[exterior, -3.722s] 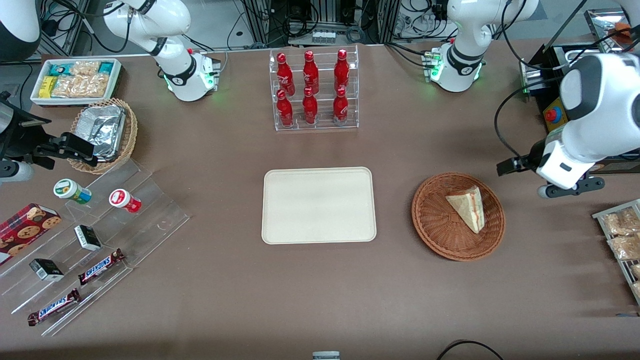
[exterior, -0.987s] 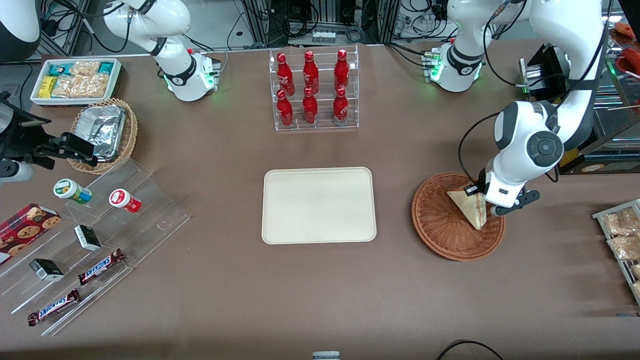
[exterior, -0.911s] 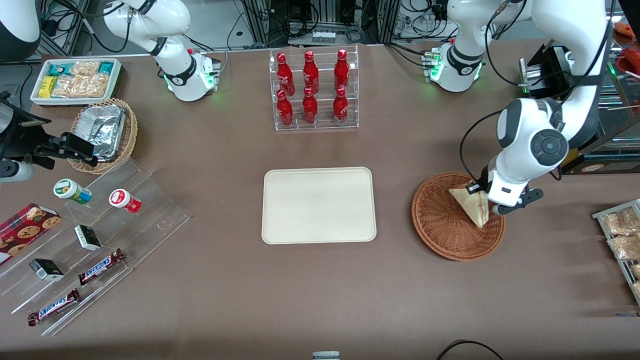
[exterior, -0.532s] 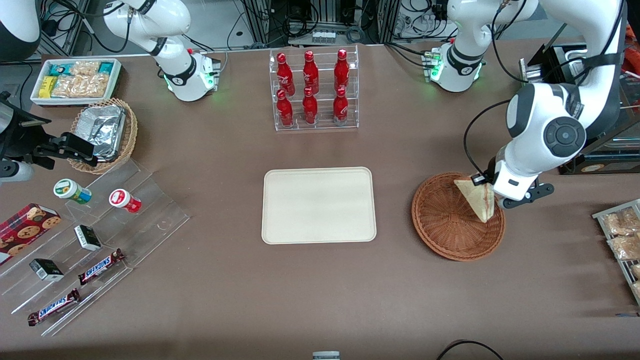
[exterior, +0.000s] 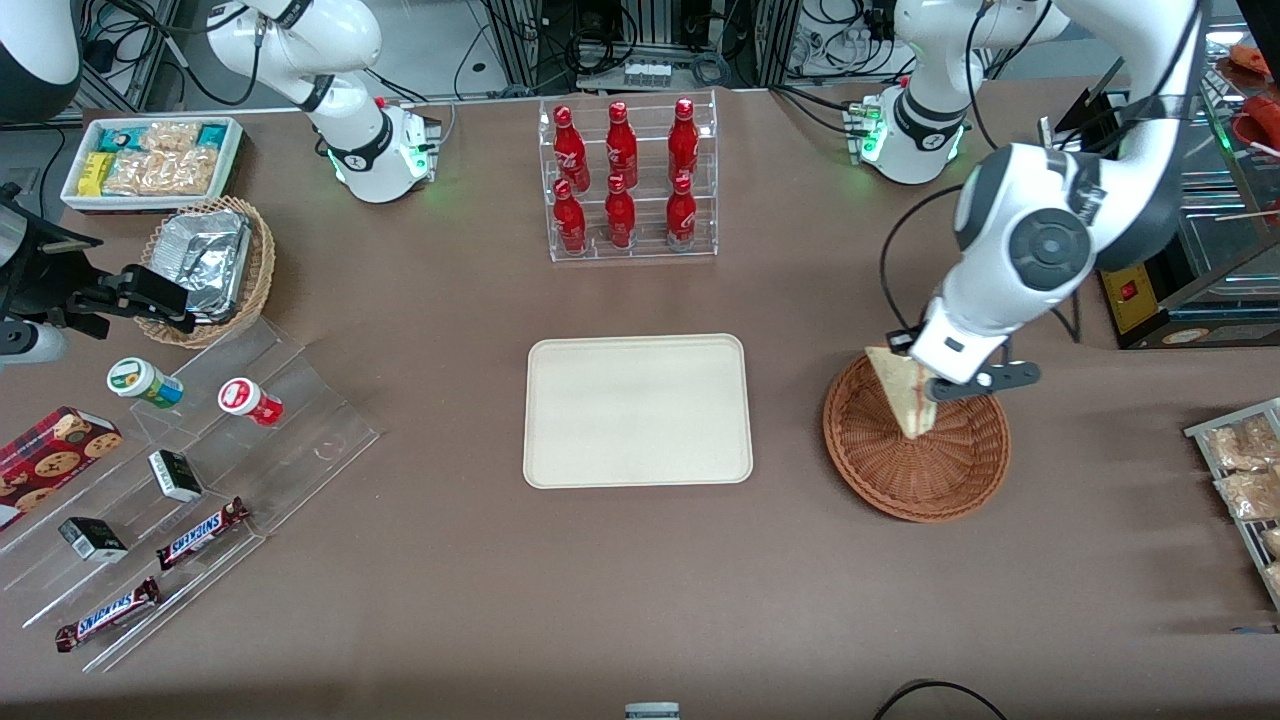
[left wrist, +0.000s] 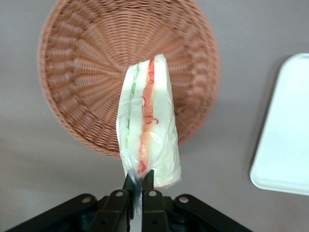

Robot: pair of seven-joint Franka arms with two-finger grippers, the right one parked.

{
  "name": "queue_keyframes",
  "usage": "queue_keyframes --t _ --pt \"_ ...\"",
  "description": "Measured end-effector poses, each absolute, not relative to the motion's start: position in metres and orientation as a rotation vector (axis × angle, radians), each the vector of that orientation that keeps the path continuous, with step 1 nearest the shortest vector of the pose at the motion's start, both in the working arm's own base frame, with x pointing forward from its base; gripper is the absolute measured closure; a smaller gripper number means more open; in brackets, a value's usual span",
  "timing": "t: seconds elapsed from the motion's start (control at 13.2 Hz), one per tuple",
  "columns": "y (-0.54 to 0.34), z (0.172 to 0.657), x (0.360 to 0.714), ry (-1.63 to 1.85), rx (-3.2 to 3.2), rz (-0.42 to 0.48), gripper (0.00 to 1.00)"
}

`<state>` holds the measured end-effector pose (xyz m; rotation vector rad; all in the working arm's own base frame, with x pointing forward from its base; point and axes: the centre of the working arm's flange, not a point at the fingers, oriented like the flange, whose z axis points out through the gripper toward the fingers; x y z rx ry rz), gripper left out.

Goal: Place sandwich from basket to tray
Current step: 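Lift the sandwich out of the basket and carry it toward the tray, then lower the sandwich onto the cream tray and open the left gripper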

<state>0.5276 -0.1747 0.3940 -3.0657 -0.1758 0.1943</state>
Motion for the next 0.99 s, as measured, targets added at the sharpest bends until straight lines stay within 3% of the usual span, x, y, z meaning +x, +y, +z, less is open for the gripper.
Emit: queue_keyframes --t 0.38,0.99 --pt "-0.240 0.392 0.513 0.024 -3.086 0.183 0.92" --pt "-0.404 0.346 0.480 0.148 -3.067 0.195 0.92"
